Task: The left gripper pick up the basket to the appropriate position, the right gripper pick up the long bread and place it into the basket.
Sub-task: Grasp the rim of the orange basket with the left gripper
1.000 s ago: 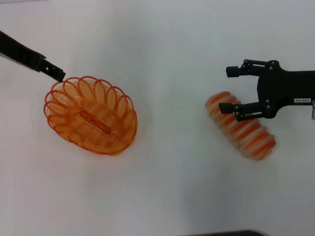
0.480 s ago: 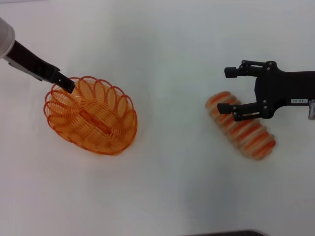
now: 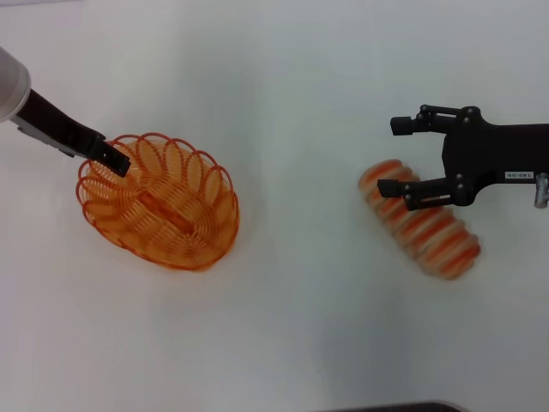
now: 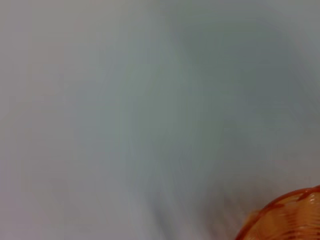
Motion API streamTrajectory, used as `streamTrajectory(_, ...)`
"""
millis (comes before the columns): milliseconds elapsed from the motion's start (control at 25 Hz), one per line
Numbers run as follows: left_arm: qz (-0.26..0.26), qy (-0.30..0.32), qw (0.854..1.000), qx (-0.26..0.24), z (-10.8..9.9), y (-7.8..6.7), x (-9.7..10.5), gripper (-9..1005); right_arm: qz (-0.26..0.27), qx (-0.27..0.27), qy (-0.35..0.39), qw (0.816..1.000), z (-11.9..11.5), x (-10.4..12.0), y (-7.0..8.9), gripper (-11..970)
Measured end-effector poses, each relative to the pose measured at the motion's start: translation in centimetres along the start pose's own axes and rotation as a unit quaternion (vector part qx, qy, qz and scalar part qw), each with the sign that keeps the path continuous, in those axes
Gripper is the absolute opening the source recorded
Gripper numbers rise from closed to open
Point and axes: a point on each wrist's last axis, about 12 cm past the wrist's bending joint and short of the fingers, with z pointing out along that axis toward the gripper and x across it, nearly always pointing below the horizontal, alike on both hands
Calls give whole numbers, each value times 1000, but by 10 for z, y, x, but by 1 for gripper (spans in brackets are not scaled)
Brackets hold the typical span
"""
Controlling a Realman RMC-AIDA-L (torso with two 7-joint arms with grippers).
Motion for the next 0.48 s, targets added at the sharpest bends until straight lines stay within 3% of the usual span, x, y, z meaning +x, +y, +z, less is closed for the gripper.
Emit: streamTrajectory(480,-1,6,1000,-2,4,1,1,839,-2,2,0,1000,0,-1,-2,928)
